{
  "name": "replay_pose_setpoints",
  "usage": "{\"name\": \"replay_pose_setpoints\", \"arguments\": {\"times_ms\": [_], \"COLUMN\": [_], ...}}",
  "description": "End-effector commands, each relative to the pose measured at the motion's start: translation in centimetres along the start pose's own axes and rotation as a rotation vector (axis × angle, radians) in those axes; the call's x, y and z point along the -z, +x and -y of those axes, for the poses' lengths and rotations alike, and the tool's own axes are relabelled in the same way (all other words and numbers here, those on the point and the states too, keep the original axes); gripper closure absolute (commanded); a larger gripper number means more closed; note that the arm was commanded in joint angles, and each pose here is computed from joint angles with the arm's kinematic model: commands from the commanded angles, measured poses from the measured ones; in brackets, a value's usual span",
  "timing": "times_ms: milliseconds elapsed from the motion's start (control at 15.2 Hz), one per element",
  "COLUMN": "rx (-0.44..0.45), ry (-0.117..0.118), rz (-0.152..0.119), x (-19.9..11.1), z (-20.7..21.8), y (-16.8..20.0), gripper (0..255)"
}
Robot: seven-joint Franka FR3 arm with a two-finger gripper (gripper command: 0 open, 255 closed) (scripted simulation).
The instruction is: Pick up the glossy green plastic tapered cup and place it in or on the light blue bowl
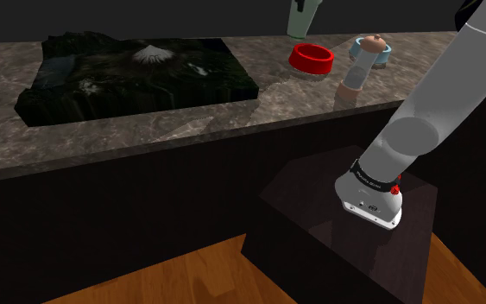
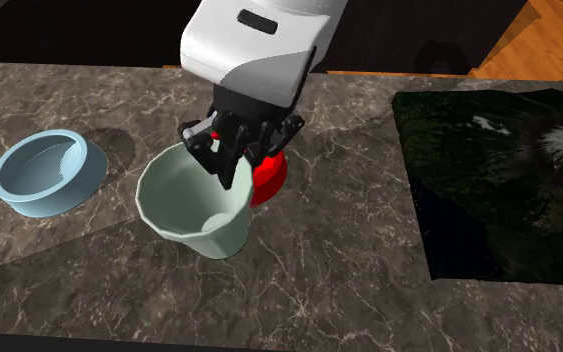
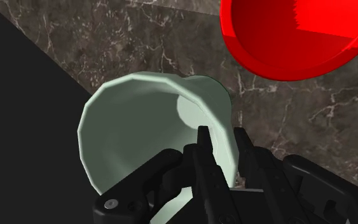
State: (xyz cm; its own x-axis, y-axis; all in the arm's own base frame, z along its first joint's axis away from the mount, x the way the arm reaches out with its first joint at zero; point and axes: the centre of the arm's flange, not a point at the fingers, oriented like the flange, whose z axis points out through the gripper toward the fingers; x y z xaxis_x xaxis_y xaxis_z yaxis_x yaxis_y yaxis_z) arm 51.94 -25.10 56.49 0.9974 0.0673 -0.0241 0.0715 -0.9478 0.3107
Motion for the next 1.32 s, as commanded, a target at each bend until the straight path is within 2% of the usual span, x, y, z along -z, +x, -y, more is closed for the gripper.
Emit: {"name": "replay_pose_setpoints", "arguments": {"times_ms": [0, 726, 1254], "rx": [0.000, 0.000, 0.000], "ry": [0.000, 0.000, 0.000], "rz": [0.000, 0.000, 0.000], "x": [1.0, 6.5, 5.6], "z": [-0.4, -2.2, -8.6], "y": [0.0, -0.1, -8.5], "gripper": [255, 255, 255]}}
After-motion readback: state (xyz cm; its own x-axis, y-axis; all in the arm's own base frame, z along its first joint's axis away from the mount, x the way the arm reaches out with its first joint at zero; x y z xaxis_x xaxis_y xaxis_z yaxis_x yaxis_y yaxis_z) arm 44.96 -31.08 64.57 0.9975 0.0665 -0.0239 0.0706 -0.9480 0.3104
